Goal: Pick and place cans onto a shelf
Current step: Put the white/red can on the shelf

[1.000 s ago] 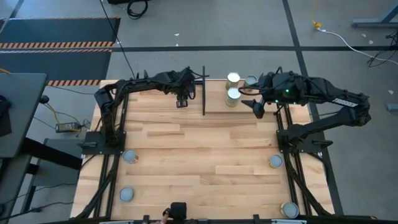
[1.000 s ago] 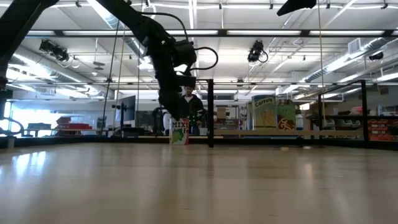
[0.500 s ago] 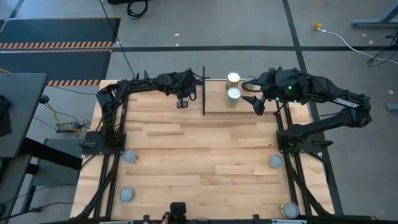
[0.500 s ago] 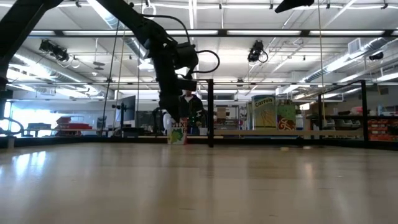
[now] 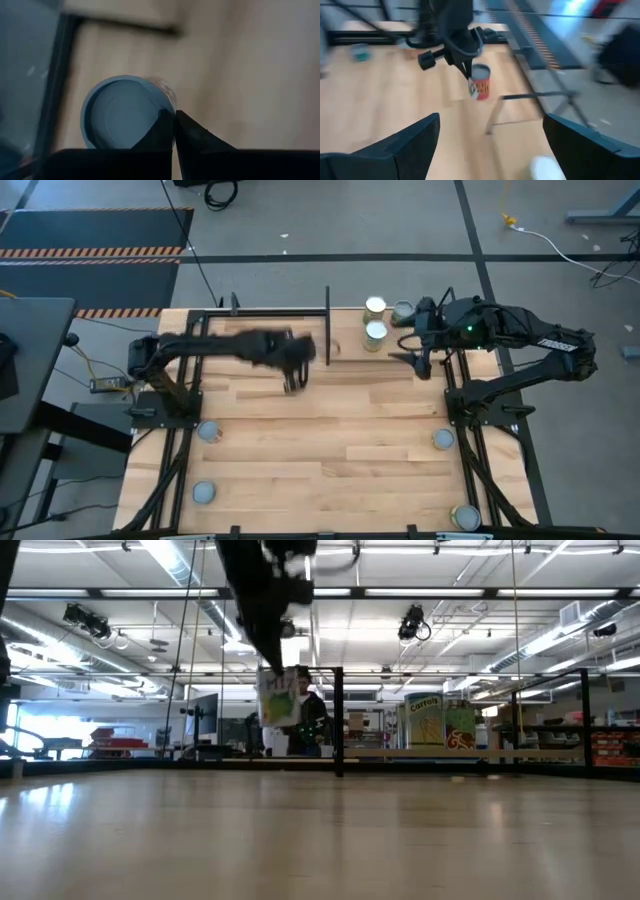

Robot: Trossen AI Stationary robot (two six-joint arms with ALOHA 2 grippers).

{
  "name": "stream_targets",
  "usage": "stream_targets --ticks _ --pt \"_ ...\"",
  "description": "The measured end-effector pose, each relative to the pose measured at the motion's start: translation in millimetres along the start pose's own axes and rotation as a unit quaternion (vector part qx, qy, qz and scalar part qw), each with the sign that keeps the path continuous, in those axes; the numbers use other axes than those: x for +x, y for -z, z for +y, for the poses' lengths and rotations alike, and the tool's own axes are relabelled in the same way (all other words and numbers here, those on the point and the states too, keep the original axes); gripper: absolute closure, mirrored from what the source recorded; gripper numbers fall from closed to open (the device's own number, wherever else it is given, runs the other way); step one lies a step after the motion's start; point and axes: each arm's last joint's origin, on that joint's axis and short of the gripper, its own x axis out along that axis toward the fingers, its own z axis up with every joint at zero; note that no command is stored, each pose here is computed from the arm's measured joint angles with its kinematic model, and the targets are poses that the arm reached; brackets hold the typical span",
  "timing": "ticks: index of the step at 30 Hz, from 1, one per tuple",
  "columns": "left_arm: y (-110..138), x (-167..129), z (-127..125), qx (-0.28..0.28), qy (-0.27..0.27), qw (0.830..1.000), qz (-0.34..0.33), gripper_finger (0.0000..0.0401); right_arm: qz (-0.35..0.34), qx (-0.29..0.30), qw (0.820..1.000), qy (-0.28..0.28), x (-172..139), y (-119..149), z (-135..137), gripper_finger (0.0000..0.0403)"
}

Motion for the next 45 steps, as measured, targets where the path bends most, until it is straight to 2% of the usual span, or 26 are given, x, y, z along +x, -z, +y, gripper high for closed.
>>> stream_targets --ticks 4,7,11,13,16,20,26,32,36,40,43,45 --pt "-6.6 -26.5 -63.3 -0.004 0.053 0.995 -0.082 0.0392 -0.010 0.006 0.997 -0.073 0.7 -2.2 5.9 0.0041" --pt "-12.7 -30.4 -101.2 -0.005 0.085 0.987 -0.135 0.0392 -0.003 0.074 0.991 -0.111 1.8 -2.6 8.9 0.0041" --pt "-16.4 -21.1 -133.5 -0.010 0.106 0.981 -0.161 0.0392 0.081 0.124 0.977 -0.151 4.5 9.6 16.9 0.0041" --pt "-14.5 -19.9 -141.1 -0.015 0.114 0.981 -0.157 0.0392 0.132 0.137 0.969 -0.159 6.5 16.8 26.8 0.0041" --pt "-10.9 -18.6 -149.1 -0.007 0.118 0.982 -0.147 0.0392 0.172 0.136 0.961 -0.167 12.7 26.1 50.2 0.0041" --pt "-4.2 -24.6 -160.6 0.015 0.124 0.982 -0.141 0.0392 0.179 0.118 0.958 -0.189 27.3 32.1 96.0 0.0044" --pt "29.0 -34.9 -183.5 0.071 0.115 0.990 -0.052 0.0392 0.155 0.105 0.960 -0.207 58.4 38.0 172.6 0.0054" --pt "45.6 -45.1 -199.9 0.101 0.106 0.989 -0.037 0.0392 0.170 0.152 0.949 -0.219 103.4 55.4 230.9 0.0057" --pt "49.4 -38.8 -210.1 0.116 0.099 0.988 -0.032 0.0392 0.151 0.161 0.949 -0.226 135.0 63.7 252.8 0.0057" --pt "53.0 -18.7 -222.1 0.154 0.085 0.984 -0.013 0.0388 0.152 0.157 0.953 -0.211 161.5 73.0 257.9 0.0057" --pt "52.7 -12.2 -225.6 0.159 0.077 0.984 -0.011 0.0369 0.171 0.132 0.957 -0.194 176.1 83.2 257.6 0.0057" --pt "52.7 -11.7 -225.3 0.148 0.076 0.986 -0.009 0.0346 0.191 0.128 0.953 -0.194 185.6 89.5 257.0 0.0056"
